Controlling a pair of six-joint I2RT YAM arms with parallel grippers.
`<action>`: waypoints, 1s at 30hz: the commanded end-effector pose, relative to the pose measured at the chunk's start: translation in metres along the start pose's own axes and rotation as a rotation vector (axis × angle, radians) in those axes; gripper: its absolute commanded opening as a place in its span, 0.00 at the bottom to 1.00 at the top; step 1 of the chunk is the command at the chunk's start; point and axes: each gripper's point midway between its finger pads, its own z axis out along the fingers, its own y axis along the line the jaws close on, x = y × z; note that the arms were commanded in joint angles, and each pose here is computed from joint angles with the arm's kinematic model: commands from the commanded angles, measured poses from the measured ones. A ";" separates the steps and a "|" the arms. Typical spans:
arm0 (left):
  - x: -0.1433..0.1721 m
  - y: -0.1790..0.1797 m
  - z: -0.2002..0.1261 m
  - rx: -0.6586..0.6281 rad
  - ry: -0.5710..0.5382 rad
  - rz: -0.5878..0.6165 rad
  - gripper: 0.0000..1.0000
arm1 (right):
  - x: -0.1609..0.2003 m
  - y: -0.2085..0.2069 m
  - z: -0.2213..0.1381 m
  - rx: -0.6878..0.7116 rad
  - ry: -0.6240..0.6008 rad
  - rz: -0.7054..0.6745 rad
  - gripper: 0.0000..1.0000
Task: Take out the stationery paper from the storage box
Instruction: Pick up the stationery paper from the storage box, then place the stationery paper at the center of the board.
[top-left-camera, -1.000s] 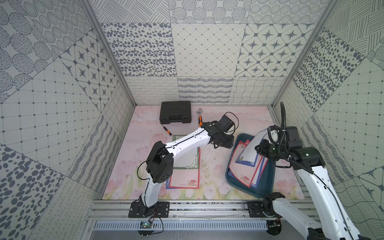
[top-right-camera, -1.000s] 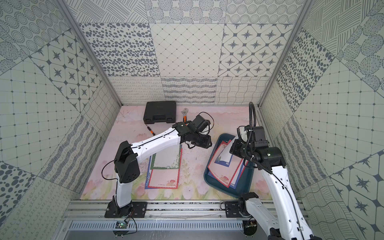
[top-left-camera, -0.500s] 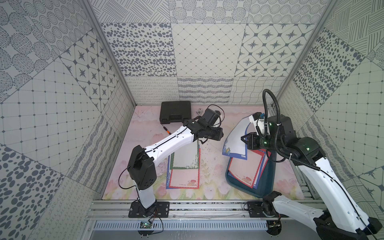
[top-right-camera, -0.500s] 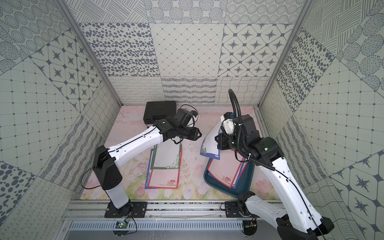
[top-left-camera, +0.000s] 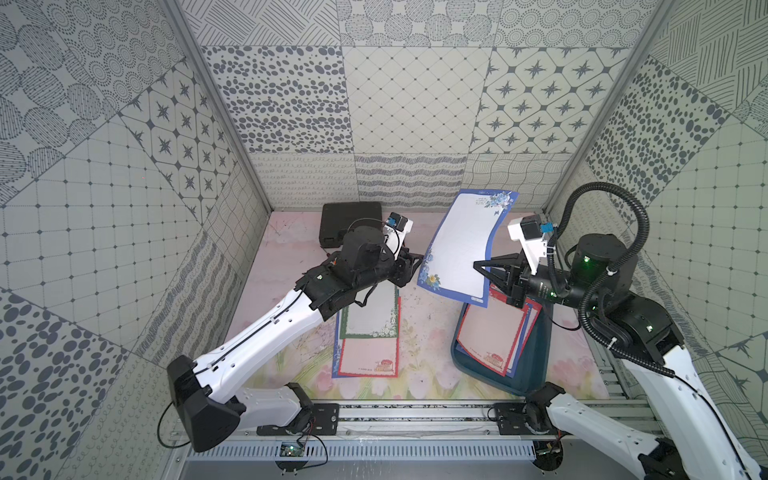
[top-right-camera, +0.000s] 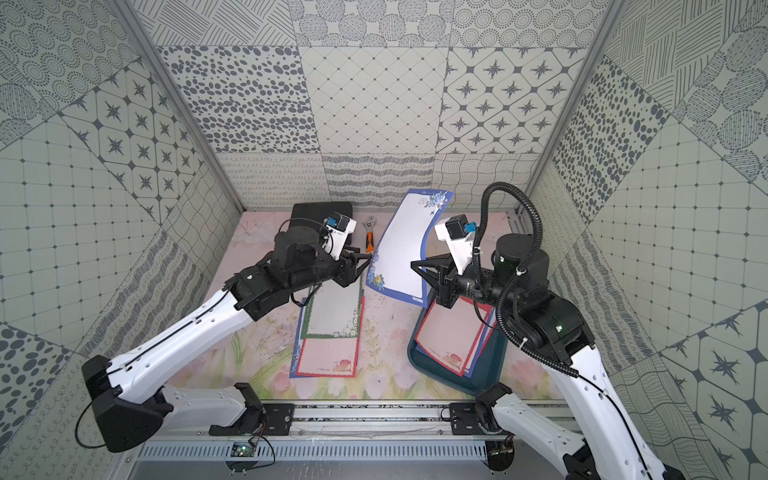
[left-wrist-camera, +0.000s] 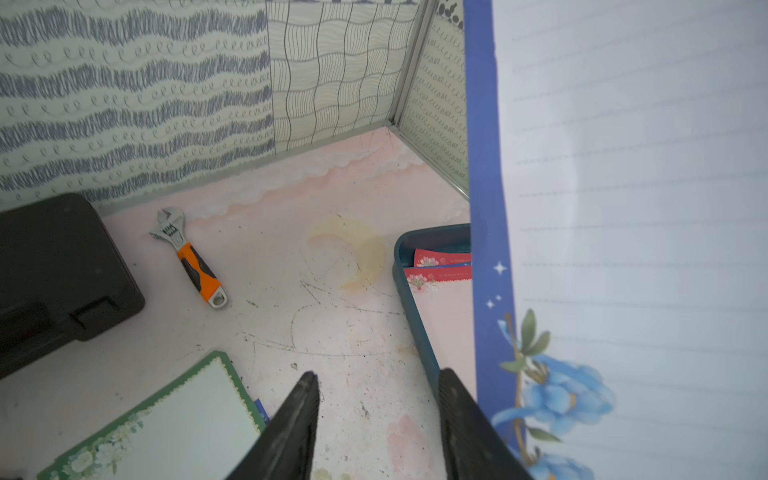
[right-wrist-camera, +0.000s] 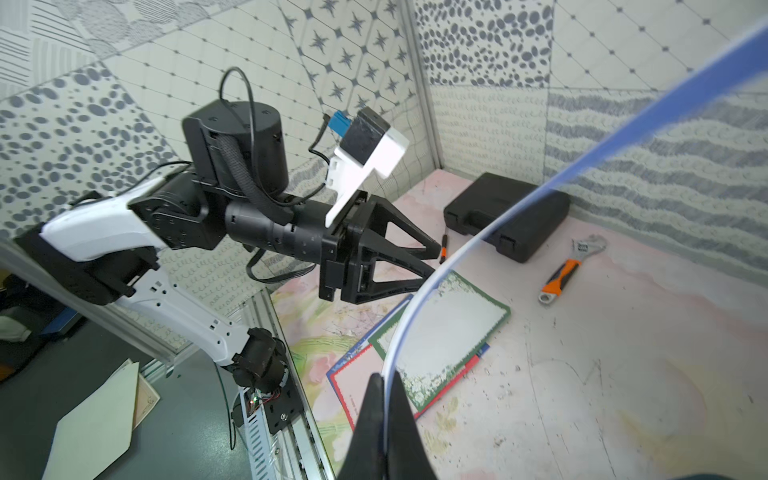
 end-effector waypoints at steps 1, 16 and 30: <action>-0.044 -0.018 -0.039 0.071 -0.224 0.156 0.58 | -0.017 0.027 -0.002 -0.146 -0.085 -0.138 0.00; -0.036 -0.037 -0.089 0.292 -0.243 0.172 0.77 | -0.005 0.042 -0.002 -0.250 -0.073 -0.244 0.00; -0.041 -0.068 -0.110 0.597 -0.218 0.122 0.62 | 0.004 0.050 0.003 -0.354 -0.072 -0.222 0.00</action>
